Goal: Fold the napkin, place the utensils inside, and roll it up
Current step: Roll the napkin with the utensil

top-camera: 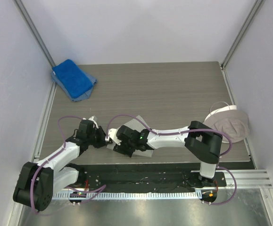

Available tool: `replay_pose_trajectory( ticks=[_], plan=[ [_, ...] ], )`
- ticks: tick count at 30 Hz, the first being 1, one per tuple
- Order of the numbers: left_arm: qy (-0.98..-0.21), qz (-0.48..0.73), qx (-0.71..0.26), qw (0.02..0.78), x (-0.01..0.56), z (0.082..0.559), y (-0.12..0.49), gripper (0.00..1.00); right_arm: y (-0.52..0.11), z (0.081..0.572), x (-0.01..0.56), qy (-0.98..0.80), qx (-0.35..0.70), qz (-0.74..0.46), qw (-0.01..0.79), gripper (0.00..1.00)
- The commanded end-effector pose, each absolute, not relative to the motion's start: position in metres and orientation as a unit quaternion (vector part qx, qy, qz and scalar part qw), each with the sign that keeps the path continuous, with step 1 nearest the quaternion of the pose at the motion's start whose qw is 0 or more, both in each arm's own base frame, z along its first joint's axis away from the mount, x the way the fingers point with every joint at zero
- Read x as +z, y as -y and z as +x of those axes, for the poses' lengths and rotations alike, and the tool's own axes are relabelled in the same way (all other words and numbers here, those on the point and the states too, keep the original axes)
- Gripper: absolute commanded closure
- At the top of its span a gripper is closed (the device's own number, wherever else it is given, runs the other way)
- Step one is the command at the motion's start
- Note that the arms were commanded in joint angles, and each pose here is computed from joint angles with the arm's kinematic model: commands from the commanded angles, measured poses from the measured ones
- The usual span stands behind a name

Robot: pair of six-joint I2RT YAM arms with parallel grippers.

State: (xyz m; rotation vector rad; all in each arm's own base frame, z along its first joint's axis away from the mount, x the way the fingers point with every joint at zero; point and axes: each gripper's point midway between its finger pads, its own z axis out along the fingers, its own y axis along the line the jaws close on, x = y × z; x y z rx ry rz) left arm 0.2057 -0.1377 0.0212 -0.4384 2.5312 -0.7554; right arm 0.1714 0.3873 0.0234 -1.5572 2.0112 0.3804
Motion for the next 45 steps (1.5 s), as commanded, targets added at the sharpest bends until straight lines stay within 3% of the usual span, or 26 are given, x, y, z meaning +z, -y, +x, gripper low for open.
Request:
replay_pose_trajectory(
  ticks=[1,6,12,21,29,34,35,42,45],
  plan=[
    [-0.923,-0.152,-0.263,0.238,0.024,0.210,0.134,0.76,-0.377,0.158,0.001,-0.768,0.144,-0.582,0.226,0.39],
    [-0.917,-0.150,-0.264,0.259,0.035,0.215,0.132,0.59,-0.366,0.151,-0.014,-0.788,0.162,-0.567,0.177,0.61],
    [-0.909,-0.156,-0.247,0.297,0.048,0.218,0.121,0.41,-0.359,0.131,-0.020,-0.800,0.257,-0.534,0.089,0.69],
    [-0.896,-0.153,-0.271,0.317,0.050,0.214,0.124,0.37,-0.350,0.129,-0.024,-0.811,0.377,-0.446,-0.038,0.71],
    [-0.898,-0.154,-0.274,0.307,0.038,0.221,0.129,0.38,-0.352,0.139,-0.028,-0.812,0.387,-0.433,-0.051,0.72],
    [-0.901,-0.152,-0.279,0.295,0.031,0.222,0.133,0.46,-0.352,0.143,-0.028,-0.813,0.386,-0.433,-0.050,0.72],
    [-0.901,-0.151,-0.281,0.293,0.031,0.222,0.134,0.55,-0.353,0.145,-0.026,-0.814,0.385,-0.433,-0.046,0.72],
    [-0.905,-0.150,-0.296,0.266,0.023,0.211,0.140,0.83,-0.355,0.167,-0.017,-0.829,0.366,-0.423,-0.015,0.69],
    [-0.903,-0.154,-0.296,0.270,0.023,0.210,0.138,0.95,-0.360,0.175,-0.004,-0.831,0.364,-0.422,0.003,0.59]
  ],
)
